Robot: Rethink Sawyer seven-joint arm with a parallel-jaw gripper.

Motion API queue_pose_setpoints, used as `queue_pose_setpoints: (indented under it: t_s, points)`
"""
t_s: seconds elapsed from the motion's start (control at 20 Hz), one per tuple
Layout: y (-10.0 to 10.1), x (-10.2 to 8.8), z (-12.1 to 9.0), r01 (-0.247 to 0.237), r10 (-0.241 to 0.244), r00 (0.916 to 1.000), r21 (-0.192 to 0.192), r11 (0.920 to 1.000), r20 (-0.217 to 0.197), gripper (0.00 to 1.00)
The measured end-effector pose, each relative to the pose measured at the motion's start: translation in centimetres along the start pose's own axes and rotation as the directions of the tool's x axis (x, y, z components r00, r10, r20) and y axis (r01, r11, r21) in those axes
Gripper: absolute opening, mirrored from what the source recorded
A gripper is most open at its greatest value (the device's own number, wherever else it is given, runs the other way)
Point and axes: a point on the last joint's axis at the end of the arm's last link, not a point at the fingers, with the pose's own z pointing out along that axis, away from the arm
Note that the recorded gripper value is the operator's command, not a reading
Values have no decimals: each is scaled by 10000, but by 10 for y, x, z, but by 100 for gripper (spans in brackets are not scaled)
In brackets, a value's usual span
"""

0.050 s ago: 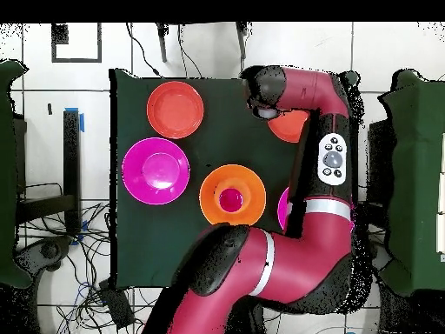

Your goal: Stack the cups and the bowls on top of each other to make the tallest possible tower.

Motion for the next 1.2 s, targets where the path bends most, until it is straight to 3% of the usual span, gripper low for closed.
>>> queue_pose_setpoints:
  t_s: [0.4, 0.9, 1.2]
  points:
    - [-3, -6, -1, 427, -428, 9990, 50, 9991, 144, 0]
    - [-10, -15, -3, 558, -563, 9977, 150, 9983, 368, 0]
    - [-14, -17, 1, 660, -664, 9974, 159, 9977, 280, 0]
